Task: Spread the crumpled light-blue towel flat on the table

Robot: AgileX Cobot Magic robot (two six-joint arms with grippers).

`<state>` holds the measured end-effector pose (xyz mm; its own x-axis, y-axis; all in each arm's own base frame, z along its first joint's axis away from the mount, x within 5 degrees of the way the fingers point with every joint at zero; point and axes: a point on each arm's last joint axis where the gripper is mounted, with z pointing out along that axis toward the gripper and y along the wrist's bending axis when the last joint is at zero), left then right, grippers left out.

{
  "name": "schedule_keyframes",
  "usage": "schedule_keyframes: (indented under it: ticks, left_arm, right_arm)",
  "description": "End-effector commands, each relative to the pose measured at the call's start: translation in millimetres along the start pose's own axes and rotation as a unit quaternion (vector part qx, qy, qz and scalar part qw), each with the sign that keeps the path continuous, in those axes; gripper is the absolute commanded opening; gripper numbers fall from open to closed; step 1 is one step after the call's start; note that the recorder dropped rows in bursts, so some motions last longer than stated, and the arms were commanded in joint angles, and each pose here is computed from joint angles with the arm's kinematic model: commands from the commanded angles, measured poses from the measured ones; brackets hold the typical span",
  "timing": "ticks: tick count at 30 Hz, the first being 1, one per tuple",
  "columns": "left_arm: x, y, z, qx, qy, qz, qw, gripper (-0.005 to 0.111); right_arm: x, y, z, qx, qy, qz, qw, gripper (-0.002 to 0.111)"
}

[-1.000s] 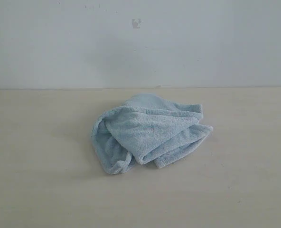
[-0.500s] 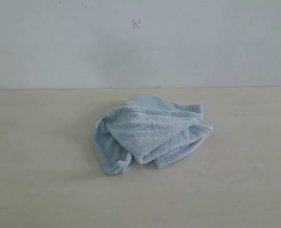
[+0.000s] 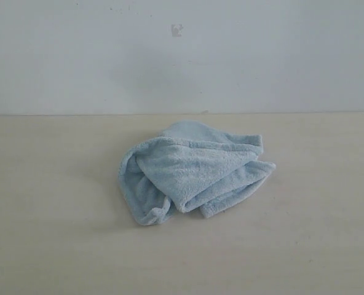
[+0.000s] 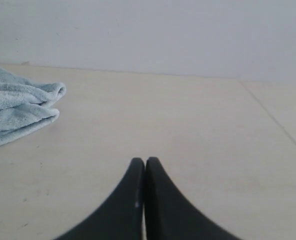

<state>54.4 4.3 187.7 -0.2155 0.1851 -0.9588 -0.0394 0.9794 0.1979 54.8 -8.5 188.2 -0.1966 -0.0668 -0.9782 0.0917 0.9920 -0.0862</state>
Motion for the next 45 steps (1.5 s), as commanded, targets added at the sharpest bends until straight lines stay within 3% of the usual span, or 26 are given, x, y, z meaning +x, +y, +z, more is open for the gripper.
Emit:
schedule_keyframes:
  ticks: [1,7,10,13,16,19,22,24,26,28,30,32,33,34,36,38,40,45]
  left_arm:
    - [0.5,-0.2,0.2,0.001,-0.003,0.004,1.000,0.004]
    - [0.5,-0.2,0.2,0.001,-0.003,0.004,1.000,0.004]
    - [0.5,-0.2,0.2,0.001,-0.003,0.004,1.000,0.004]
    - [0.5,-0.2,0.2,0.001,-0.003,0.004,1.000,0.004]
    - [0.3,-0.2,0.1,0.001,-0.004,0.004,1.000,0.004]
    - [0.3,-0.2,0.1,0.001,-0.004,0.004,1.000,0.004]
    - [0.3,-0.2,0.1,0.001,-0.004,0.004,1.000,0.004]
    - [0.3,-0.2,0.1,0.001,-0.004,0.004,1.000,0.004]
    - [0.3,-0.2,0.1,0.001,-0.004,0.004,1.000,0.004]
    - [0.3,-0.2,0.1,0.001,-0.004,0.004,1.000,0.004]
    - [0.3,-0.2,0.1,0.001,-0.004,0.004,1.000,0.004]
    - [0.3,-0.2,0.1,0.001,-0.004,0.004,1.000,0.004]
    - [0.3,-0.2,0.1,0.001,-0.004,0.004,1.000,0.004]
    - [0.3,-0.2,0.1,0.001,-0.004,0.004,1.000,0.004]
    - [0.3,-0.2,0.1,0.001,-0.004,0.004,1.000,0.004]
    - [0.3,-0.2,0.1,0.001,-0.004,0.004,1.000,0.004]
    - [0.3,-0.2,0.1,0.001,-0.004,0.004,1.000,0.004]
    - [0.2,-0.2,0.1,0.000,-0.005,0.004,1.000,0.004]
  right_arm:
    - [-8.1,0.9,-0.8,-0.003,-0.046,-0.053,0.998,0.000]
    - [-11.0,2.0,-1.1,-0.009,-0.062,-0.033,0.998,0.000]
    - [-16.1,4.2,-2.0,-0.031,-0.087,0.082,0.992,0.000]
    - [-24.5,4.6,-3.9,-0.058,-0.127,0.238,0.961,0.000]
    - [-36.8,0.6,-8.2,-0.082,-0.191,0.368,0.906,0.000]
    - [-56.0,-9.4,-20.4,-0.114,-0.311,0.467,0.820,0.000]
    - [-74.0,-24.9,-44.8,-0.150,-0.471,0.514,0.702,0.000]
    - [-91.7,-34.5,-68.5,-0.186,-0.560,0.529,0.610,0.000]
    - [-118.4,-39.8,-92.8,-0.215,-0.605,0.523,0.560,0.000]
    - [-145.7,-40.9,-116.4,-0.232,-0.628,0.499,0.550,0.000]
    - [-175.7,-36.2,-142.4,-0.200,-0.649,0.403,0.613,0.000]
    - [-202.0,-24.8,-160.9,-0.102,-0.655,0.201,0.722,0.000]
    - [-210.8,-19.8,-157.8,-0.049,-0.627,0.098,0.772,0.000]
    - [-219.3,-15.0,-149.9,-0.010,-0.592,0.004,0.806,0.000]
    - [-230.7,-12.8,-116.3,0.034,-0.486,-0.103,0.867,0.000]
    - [-229.4,-12.3,-67.9,0.042,-0.371,-0.158,0.914,0.000]
    - [-220.9,-7.0,-20.9,0.022,-0.282,-0.200,0.938,0.000]
    - [-183.4,19.0,90.7,-0.072,-0.118,-0.153,0.979,0.000]
